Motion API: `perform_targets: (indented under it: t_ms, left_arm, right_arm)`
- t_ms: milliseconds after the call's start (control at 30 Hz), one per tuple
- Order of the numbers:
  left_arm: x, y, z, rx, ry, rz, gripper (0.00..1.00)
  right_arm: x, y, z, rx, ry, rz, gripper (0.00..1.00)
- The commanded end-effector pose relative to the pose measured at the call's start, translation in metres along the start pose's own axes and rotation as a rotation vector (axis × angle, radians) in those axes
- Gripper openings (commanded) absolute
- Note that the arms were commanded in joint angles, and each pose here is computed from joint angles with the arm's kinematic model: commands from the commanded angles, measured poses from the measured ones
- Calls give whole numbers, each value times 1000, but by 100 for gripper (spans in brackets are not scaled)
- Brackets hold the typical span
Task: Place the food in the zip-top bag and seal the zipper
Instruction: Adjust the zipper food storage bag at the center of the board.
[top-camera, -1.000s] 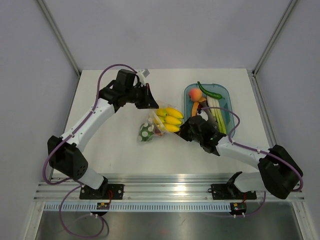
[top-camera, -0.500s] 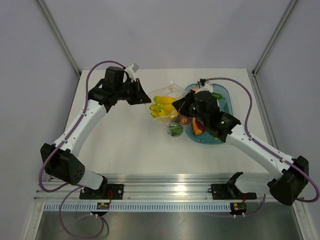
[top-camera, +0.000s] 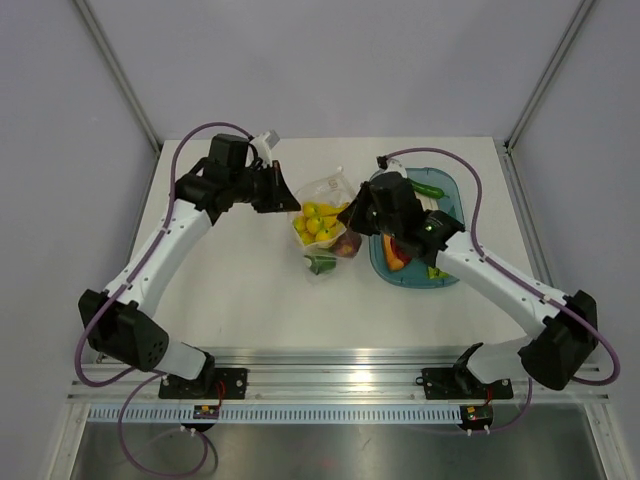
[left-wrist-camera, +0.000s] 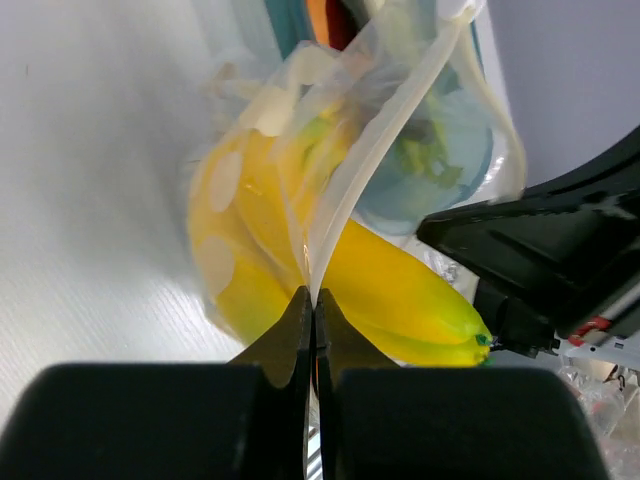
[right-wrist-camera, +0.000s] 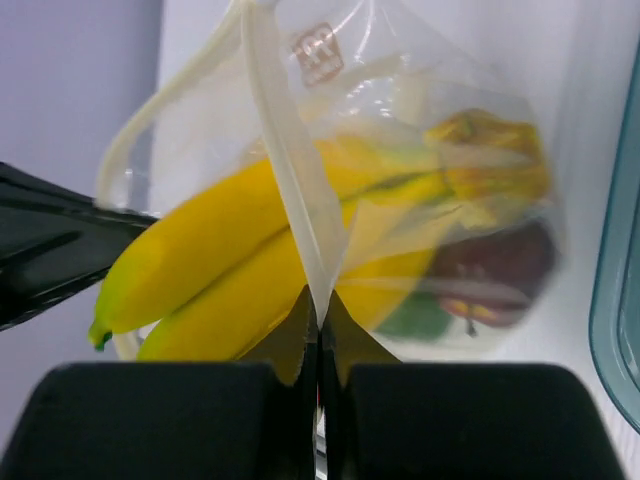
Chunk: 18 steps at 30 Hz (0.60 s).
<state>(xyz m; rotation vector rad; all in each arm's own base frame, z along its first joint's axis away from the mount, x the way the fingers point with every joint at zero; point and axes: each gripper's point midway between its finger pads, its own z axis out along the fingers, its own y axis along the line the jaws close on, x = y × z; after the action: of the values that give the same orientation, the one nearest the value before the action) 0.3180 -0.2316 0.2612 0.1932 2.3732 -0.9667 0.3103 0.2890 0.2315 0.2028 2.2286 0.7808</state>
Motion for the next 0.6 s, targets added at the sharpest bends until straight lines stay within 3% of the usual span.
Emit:
perform_targets:
  t_ms: [0, 167, 233, 300, 467, 567]
  left_arm:
    - [-11, -18, -14, 62, -78, 63, 0]
    - [35, 29, 44, -2, 88, -36, 0]
    - [42, 35, 53, -11, 126, -50, 0]
    - [37, 26, 45, 4, 125, -38, 0]
    - [-15, -46, -26, 124, -58, 79, 0]
    - [-26, -66, -51, 157, -129, 117, 0]
  right_arm:
    - [-29, 29, -22, -106, -83, -17, 0]
    - [46, -44, 36, 94, 98, -11, 0]
    - [55, -52, 41, 125, 130, -11, 0]
    - [43, -40, 32, 90, 101, -11, 0]
    - [-24, 14, -22, -33, -62, -33, 0]
    - [-42, 29, -45, -83, -116, -32, 0]
